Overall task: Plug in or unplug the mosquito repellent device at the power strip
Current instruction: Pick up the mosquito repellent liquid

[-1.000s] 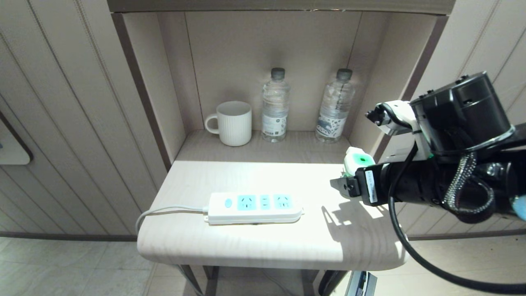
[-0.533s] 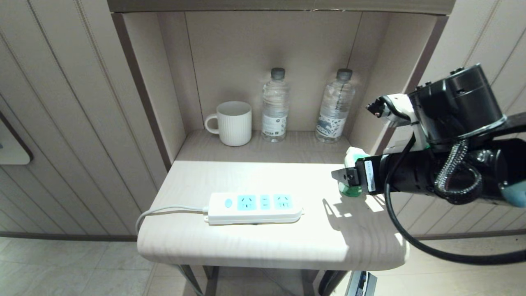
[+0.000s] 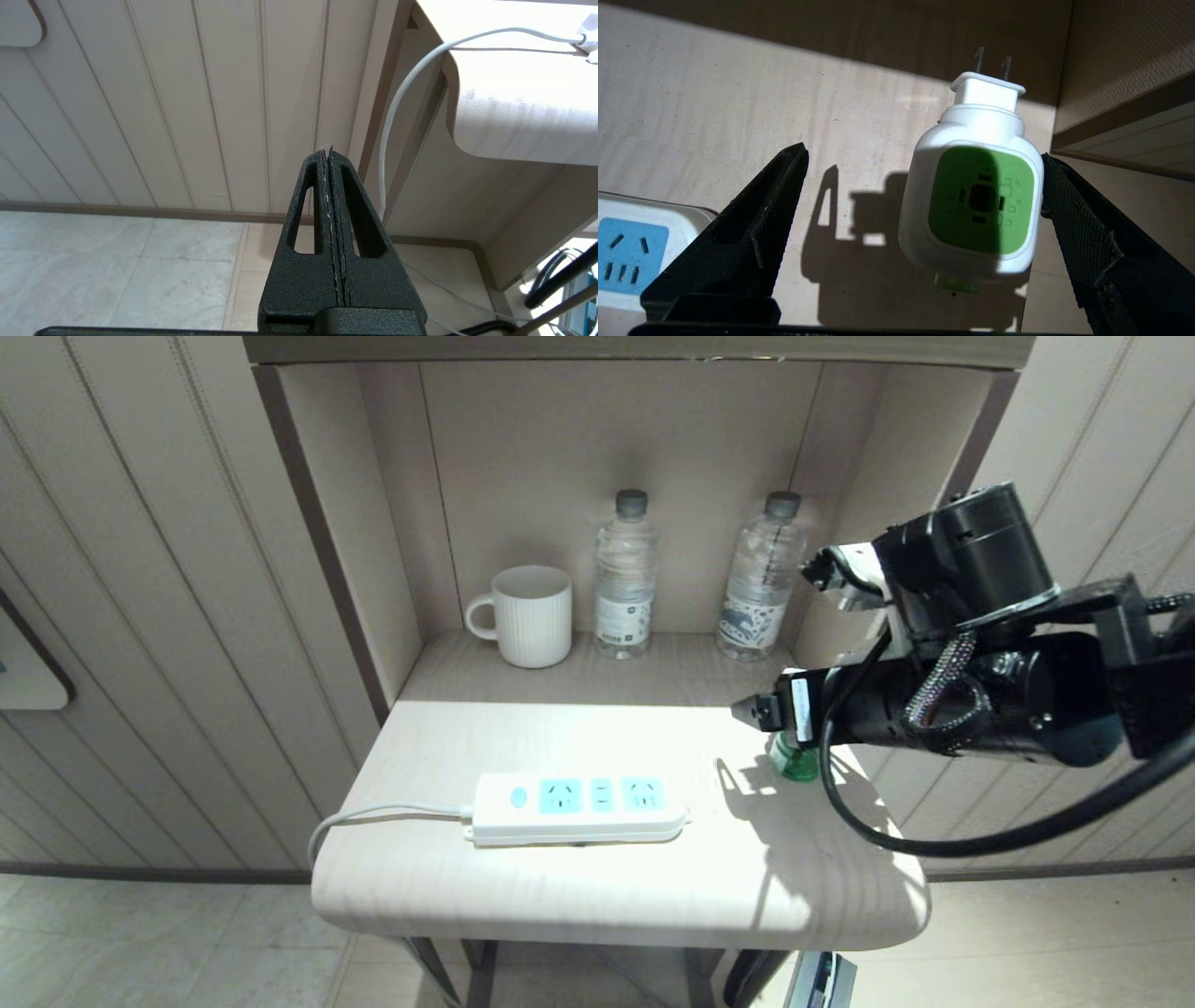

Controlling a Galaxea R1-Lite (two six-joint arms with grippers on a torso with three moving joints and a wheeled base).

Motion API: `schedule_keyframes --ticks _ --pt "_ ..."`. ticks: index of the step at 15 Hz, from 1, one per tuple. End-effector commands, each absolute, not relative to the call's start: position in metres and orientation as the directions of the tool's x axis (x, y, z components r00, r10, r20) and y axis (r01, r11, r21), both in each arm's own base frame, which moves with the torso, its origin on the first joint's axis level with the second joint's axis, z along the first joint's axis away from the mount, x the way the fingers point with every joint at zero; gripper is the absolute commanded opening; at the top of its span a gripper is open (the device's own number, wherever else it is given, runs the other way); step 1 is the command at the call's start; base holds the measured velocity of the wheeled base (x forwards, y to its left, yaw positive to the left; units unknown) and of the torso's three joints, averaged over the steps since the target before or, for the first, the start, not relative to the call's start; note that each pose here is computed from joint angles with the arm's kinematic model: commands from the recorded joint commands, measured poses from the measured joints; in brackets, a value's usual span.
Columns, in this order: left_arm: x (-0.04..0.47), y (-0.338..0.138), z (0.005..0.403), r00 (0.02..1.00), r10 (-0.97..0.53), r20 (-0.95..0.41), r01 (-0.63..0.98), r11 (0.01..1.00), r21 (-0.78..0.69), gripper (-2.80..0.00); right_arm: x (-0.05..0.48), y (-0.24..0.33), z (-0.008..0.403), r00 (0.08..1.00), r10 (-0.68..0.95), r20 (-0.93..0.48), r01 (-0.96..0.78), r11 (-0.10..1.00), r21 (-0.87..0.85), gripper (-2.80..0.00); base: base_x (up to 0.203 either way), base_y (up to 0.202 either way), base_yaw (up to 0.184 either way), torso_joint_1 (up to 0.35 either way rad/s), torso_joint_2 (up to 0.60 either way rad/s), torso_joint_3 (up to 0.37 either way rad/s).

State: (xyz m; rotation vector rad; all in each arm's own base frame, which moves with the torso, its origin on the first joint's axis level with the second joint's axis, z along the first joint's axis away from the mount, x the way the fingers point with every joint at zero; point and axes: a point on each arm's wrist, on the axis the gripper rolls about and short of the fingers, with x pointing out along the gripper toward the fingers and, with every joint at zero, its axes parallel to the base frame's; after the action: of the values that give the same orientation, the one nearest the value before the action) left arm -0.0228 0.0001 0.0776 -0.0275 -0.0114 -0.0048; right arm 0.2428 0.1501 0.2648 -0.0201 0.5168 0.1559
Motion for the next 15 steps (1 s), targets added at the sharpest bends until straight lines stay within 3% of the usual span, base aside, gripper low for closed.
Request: schedule_keyframes --ticks 1,15 --pt "-0.0229 0.0001 0.0776 1.000 -0.005 0.013 0.005 1.000 -0.028 -2.80 0.2515 0.1525 0.2598 0.853 0.130 -0.506 -0.142 0.990 0.014 0.00 0.000 0.000 0.000 0.000 0.00 0.000" --pt "-0.0228 0.0001 0.0777 1.000 -0.005 0.012 0.005 1.000 -0.028 -2.80 0.2585 0.1564 0.2589 0.854 0.123 -0.505 -0.138 0.990 0.008 0.00 0.000 0.000 0.000 0.000 0.00 0.000"
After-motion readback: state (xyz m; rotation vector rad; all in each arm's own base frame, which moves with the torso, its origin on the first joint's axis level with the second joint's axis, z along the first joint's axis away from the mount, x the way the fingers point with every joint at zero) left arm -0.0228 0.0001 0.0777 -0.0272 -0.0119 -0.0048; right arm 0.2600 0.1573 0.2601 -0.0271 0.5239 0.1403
